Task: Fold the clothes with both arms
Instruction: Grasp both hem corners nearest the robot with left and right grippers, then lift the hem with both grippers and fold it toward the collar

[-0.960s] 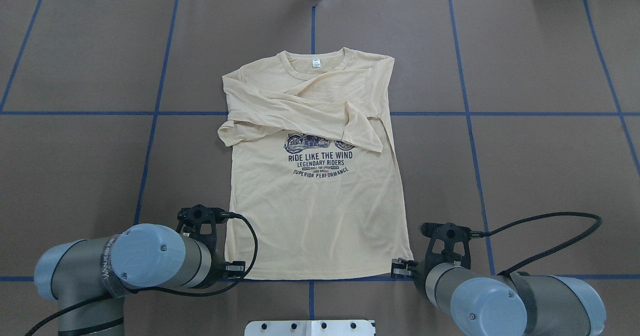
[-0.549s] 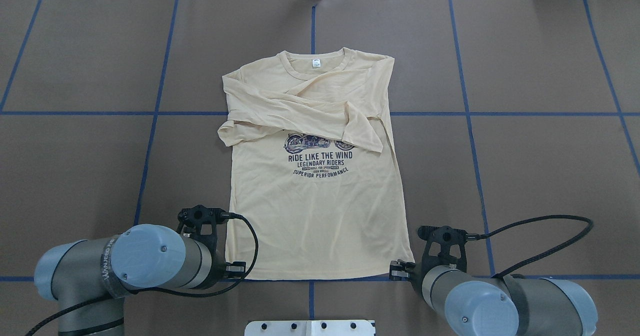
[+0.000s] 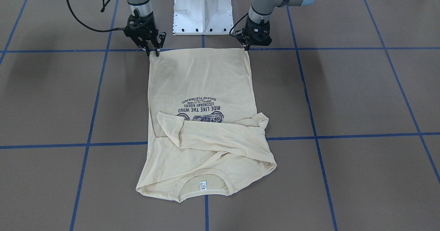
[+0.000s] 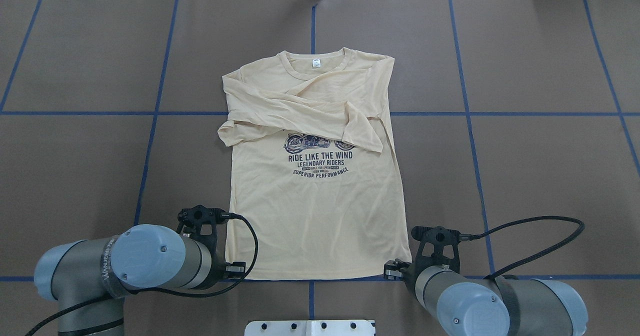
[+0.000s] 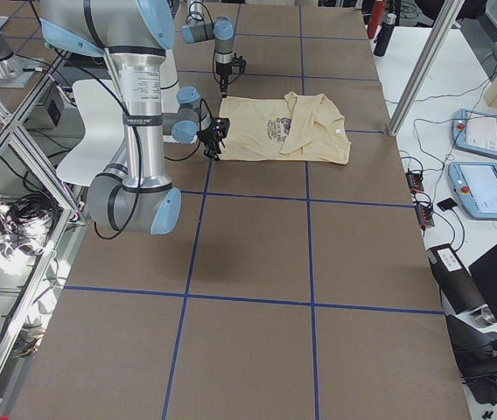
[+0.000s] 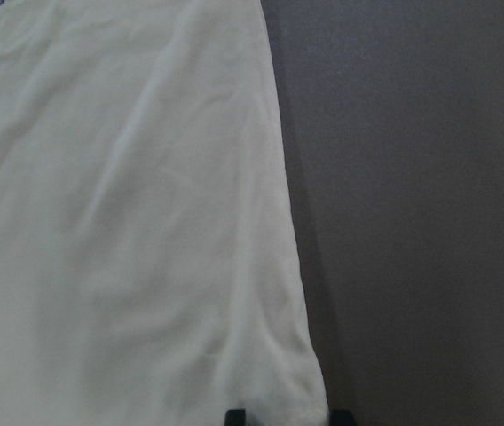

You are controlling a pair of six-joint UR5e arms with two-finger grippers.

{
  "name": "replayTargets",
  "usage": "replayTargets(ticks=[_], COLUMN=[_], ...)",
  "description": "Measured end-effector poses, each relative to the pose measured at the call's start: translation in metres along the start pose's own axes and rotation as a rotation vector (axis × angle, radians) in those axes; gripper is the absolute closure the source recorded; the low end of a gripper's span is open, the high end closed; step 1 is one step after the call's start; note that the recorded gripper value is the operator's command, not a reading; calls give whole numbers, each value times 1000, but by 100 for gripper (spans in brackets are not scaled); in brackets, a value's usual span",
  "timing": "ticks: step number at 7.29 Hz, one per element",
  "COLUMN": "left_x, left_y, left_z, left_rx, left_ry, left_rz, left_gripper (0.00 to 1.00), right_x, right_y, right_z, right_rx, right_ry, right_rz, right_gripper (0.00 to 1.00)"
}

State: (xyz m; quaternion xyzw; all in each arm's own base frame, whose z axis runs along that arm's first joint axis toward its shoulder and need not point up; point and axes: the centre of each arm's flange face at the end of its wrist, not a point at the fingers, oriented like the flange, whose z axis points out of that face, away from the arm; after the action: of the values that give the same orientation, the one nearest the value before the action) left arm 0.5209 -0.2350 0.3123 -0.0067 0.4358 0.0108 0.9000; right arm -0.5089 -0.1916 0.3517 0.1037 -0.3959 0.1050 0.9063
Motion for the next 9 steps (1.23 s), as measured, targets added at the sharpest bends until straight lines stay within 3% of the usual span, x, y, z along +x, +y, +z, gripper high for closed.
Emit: replayTargets(ticks=[4, 6, 7, 9], left_x=[2, 12, 19, 26], left_y=[1, 8, 20, 69], left_z=[-5, -49, -86, -179], left_rx=[1, -2, -39, -175], left_ry=[10, 83, 123, 195], left_rz=[3, 16, 28, 75], left_gripper=[100, 100, 100, 100], right_x=[-7, -3, 3, 10], right_y=[-11, -16, -13, 10], right_z=[-26, -57, -78, -141], right_rx=[0, -25, -74, -210], right_ry=[-47, -89, -112, -162], right_rz=[16, 27, 26, -8], right_gripper=[100, 100, 100, 100])
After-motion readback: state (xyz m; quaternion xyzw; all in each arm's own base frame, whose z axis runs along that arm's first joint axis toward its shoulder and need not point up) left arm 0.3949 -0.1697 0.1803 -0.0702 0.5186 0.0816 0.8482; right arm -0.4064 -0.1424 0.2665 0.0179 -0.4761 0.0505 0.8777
